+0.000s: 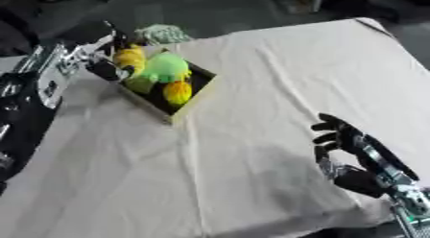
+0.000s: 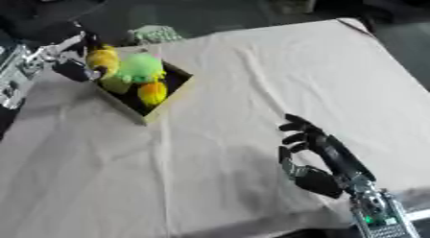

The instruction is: Pick up objects on the table and place them in the box.

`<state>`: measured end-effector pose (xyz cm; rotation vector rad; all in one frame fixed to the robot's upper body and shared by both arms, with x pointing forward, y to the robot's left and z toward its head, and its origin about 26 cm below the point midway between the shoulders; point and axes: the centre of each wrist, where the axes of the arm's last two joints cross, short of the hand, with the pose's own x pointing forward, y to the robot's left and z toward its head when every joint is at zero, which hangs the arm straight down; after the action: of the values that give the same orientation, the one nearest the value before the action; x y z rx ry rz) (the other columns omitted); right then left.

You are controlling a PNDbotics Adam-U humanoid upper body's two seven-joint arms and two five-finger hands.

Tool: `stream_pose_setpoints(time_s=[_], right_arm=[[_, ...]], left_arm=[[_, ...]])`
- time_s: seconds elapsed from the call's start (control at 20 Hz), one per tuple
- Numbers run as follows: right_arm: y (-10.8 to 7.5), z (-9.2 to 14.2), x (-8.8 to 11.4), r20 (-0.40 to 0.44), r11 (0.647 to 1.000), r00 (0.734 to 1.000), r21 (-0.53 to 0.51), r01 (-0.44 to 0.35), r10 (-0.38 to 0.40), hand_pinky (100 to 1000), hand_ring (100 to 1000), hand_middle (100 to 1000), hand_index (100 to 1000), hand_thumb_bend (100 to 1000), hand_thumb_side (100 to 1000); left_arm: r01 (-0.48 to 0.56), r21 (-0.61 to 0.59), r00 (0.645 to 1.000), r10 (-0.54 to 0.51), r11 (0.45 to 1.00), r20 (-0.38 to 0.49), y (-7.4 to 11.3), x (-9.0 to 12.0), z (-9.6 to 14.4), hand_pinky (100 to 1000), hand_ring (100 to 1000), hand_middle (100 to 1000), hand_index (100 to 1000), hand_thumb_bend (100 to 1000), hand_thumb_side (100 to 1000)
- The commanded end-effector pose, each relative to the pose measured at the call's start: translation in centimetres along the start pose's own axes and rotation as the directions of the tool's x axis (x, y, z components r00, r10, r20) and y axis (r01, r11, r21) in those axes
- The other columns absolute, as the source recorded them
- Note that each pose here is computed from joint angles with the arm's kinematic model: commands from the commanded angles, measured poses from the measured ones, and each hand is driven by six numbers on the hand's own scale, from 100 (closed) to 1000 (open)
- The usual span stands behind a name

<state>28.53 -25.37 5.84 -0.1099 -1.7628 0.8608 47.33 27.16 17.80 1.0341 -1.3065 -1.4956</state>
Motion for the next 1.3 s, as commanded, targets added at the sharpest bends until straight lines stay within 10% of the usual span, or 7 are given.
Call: stream_pose_setpoints(time_s=[0.05,1.3], right_arm=[[-0.5,-0.2,0.4,0.019,1.000,1.000,-0.002,-0.011,0.011,704,766,830,1000,100,312],[-0.5,-0.3,0.5,0.019,1.000,1.000,-0.005,-0.012,0.012,703,765,828,1000,100,306]], left_arm=[[0.015,0.043,1.000,-0.014,0.999,-0.016,1.1,-0.4,0.0,635,546,543,719,302,211],[-0.015,0.081,1.000,0.017,0.997,-0.017,1.0,-0.3,0.1,760,730,775,900,629,338]])
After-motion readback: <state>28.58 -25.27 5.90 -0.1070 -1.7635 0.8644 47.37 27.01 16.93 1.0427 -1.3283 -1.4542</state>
